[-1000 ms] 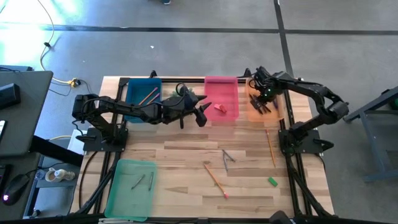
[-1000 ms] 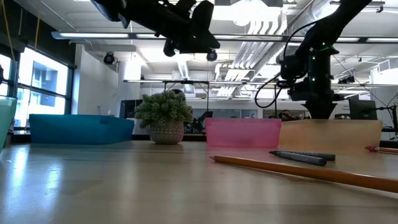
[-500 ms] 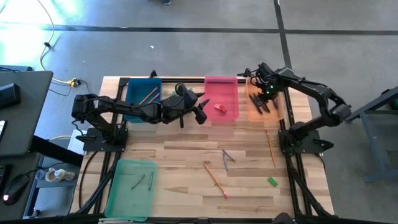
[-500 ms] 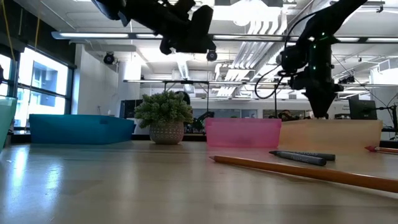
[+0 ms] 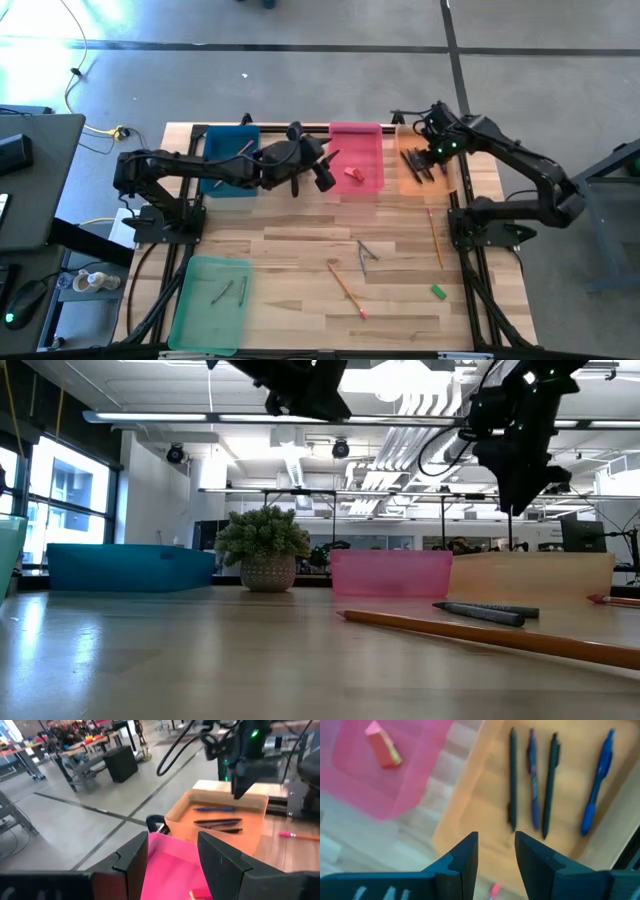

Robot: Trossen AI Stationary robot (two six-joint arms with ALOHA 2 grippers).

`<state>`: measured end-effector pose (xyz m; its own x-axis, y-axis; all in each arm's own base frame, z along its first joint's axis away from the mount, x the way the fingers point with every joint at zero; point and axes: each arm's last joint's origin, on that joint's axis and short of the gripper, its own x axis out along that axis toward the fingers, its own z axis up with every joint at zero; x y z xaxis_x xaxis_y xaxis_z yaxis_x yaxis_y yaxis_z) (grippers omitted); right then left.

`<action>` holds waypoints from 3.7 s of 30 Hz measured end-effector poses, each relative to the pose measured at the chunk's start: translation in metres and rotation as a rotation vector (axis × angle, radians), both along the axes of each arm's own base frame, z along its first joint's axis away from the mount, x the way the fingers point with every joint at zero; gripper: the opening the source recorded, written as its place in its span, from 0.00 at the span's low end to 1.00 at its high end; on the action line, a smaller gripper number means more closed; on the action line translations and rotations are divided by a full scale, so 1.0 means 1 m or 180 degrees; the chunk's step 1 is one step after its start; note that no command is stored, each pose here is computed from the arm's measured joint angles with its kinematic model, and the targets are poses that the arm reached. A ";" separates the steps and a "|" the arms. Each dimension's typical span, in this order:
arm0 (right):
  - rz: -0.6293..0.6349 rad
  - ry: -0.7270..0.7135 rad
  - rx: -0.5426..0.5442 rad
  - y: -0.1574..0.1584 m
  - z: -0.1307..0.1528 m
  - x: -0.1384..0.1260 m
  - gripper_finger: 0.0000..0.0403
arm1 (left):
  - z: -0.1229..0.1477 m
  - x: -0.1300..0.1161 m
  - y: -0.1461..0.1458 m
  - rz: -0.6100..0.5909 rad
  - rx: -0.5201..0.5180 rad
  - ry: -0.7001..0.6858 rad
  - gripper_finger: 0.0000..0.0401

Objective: Sort crayons/erasers/pens/pencils in bins
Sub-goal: Put the orange pencil into the blue bin

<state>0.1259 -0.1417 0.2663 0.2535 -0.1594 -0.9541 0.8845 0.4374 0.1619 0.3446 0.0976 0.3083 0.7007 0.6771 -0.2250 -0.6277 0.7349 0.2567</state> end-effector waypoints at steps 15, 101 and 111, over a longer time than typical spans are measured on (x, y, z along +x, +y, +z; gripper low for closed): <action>-0.0274 -0.0200 0.0324 0.076 -0.015 0.006 0.30 | 0.014 -0.005 -0.010 -0.0501 -0.0675 0.0537 0.40; -0.0361 0.1943 0.0067 0.130 -0.144 0.043 0.30 | 0.008 0.002 -0.053 -0.1028 -0.0851 0.0654 0.40; -0.0183 0.1971 0.0329 0.132 -0.145 0.042 0.30 | 0.008 0.002 -0.053 -0.1027 -0.0854 0.0654 0.40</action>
